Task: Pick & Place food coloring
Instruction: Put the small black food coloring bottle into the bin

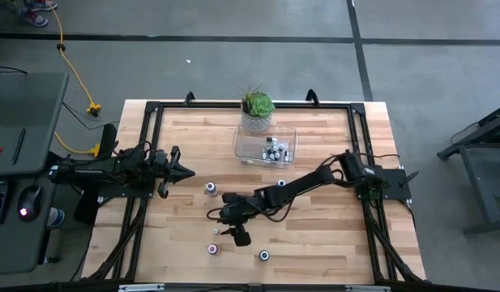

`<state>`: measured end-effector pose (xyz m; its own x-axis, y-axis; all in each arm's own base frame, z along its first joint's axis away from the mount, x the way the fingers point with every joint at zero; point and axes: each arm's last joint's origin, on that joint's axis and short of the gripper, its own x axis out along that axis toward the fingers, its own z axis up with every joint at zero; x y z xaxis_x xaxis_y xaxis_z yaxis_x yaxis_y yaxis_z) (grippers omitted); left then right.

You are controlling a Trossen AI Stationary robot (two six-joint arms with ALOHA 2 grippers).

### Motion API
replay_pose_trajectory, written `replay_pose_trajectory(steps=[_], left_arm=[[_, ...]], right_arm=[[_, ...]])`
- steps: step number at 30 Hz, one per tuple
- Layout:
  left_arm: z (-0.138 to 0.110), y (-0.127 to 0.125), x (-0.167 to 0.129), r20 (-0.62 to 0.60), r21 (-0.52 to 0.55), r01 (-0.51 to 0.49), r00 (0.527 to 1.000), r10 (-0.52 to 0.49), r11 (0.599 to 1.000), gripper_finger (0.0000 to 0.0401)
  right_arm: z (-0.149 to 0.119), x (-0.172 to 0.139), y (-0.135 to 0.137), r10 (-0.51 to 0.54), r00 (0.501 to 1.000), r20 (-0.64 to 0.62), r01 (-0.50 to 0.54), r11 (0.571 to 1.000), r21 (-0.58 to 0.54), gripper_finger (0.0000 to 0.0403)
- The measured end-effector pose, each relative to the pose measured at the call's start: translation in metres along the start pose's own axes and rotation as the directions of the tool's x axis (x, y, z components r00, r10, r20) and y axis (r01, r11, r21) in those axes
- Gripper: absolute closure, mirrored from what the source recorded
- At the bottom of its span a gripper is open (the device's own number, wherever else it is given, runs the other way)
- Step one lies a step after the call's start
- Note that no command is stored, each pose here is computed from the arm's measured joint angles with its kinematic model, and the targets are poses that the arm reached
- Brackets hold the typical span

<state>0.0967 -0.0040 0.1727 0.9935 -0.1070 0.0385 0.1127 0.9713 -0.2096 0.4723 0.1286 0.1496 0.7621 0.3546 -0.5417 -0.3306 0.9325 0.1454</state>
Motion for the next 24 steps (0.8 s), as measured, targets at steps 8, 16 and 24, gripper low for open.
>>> replay_pose_trajectory(steps=[8, 16, 24], left_arm=[[0.000, 0.000, 0.000, 0.000, 0.000, 0.000, 1.000, 0.000, 1.000, 0.0401], [0.000, 0.000, 0.000, 0.000, 0.000, 0.001, 1.000, -0.001, 1.000, 0.0401], [0.000, 0.000, 0.000, -0.001, 0.000, 0.001, 1.000, -0.001, 1.000, 0.0401]], right_arm=[[-0.006, 0.008, -0.001, 0.016, 1.000, 0.021, -0.016, 1.000, -0.027, 0.0197], [-0.014, 0.018, -0.003, 0.017, 0.999, 0.032, -0.014, 0.997, -0.079, 0.0197], [-0.014, 0.025, -0.005, 0.013, 0.998, 0.058, -0.009, 0.998, -0.069, 0.0199]])
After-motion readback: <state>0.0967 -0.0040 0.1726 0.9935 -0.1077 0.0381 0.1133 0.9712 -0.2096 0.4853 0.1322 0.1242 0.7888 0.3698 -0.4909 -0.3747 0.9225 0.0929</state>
